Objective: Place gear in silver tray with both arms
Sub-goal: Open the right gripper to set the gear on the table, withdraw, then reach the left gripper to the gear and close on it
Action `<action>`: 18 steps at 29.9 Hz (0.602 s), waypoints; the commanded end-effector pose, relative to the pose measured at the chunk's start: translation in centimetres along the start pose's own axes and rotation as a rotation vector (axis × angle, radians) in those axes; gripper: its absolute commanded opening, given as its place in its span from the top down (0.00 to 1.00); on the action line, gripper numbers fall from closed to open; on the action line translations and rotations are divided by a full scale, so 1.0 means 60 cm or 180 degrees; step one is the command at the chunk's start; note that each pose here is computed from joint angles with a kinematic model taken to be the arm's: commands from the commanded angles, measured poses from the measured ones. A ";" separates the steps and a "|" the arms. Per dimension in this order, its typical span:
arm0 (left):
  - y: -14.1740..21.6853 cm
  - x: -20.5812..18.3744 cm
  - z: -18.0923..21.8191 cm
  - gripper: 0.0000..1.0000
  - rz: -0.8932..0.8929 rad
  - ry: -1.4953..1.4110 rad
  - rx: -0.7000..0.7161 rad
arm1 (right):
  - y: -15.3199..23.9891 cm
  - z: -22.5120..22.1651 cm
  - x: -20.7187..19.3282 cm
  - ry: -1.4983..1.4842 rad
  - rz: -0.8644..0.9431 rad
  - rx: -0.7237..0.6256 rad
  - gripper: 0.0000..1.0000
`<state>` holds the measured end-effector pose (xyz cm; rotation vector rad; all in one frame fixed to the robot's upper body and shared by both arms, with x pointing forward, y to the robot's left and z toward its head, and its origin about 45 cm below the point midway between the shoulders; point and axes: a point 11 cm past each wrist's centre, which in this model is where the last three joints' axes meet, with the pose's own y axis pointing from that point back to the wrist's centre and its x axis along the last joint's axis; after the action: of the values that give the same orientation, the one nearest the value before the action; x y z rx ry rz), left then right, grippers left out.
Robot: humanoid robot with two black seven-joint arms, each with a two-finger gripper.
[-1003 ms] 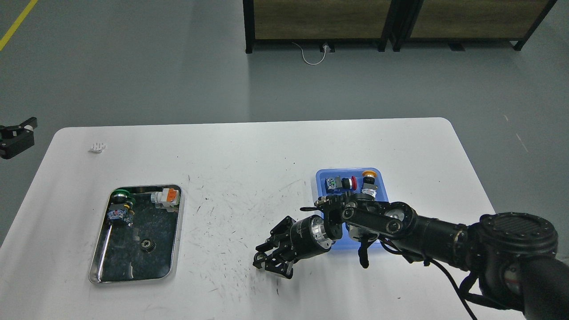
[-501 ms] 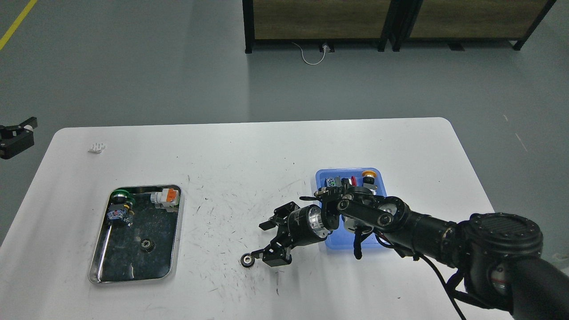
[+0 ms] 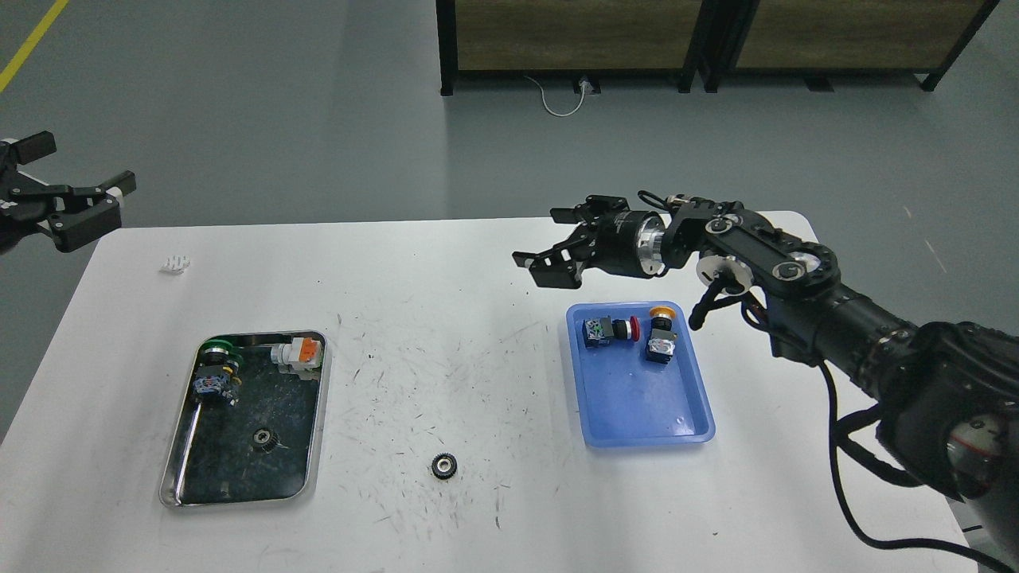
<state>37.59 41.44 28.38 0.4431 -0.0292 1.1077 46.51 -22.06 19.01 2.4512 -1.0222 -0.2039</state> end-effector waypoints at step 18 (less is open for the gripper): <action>-0.017 -0.352 -0.102 0.02 -0.1800 -0.0159 0.0175 | 0.278 -0.016 0.251 -0.0175 0.1361 0.0230 0.02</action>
<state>28.91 27.74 19.87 0.4913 0.0721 0.5873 47.19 -41.67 28.33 2.2496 -1.5543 -0.0972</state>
